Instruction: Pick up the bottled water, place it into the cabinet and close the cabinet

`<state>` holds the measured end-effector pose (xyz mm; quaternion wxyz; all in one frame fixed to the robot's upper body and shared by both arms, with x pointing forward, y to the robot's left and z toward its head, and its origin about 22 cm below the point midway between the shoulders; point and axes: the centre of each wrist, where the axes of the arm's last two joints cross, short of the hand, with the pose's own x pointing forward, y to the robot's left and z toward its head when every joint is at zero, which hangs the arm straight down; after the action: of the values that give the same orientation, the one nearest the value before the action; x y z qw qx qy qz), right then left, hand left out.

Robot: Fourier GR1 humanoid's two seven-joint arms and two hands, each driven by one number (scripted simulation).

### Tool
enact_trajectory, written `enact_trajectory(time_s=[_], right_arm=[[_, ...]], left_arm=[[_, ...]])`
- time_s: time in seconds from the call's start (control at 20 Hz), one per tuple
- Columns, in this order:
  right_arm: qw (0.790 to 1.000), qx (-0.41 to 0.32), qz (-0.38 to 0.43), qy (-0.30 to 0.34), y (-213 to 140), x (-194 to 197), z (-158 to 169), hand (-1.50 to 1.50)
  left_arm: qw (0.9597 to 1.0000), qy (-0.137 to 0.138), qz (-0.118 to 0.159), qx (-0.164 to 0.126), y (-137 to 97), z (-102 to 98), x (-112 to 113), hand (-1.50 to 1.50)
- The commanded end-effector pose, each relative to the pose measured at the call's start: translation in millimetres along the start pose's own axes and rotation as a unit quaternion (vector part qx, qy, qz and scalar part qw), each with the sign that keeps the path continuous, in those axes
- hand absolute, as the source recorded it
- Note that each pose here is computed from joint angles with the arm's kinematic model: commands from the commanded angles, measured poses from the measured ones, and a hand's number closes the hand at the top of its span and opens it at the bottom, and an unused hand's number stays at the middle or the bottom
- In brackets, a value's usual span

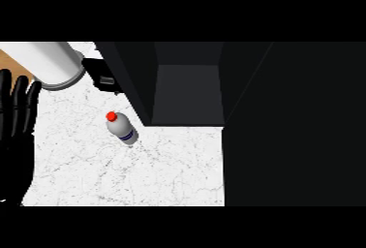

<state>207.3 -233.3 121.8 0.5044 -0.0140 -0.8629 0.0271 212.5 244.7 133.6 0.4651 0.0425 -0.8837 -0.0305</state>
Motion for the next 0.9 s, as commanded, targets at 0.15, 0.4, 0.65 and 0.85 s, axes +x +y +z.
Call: enact_trajectory(time_s=[0.15,0.4,0.65,0.85], right_arm=[[0.999,0.025,0.022,0.002,10.6,16.5,19.1,-1.50],[0.989,0.131,-0.054,0.028,5.6,30.2,24.1,-1.50],[0.991,0.119,-0.058,0.033,17.7,49.8,39.7,-1.50],[0.989,0.133,-0.061,0.038,2.2,81.6,50.2,-1.50]], left_arm=[[0.9998,0.014,-0.001,0.013,-5.6,-7.9,-11.2,-1.50],[0.9869,0.122,0.098,0.038,-8.1,6.5,-19.6,-1.50],[0.9854,0.126,0.109,0.034,-21.8,4.5,11.1,-1.50],[0.9848,0.139,0.097,0.039,-29.3,9.4,24.6,-1.50]])
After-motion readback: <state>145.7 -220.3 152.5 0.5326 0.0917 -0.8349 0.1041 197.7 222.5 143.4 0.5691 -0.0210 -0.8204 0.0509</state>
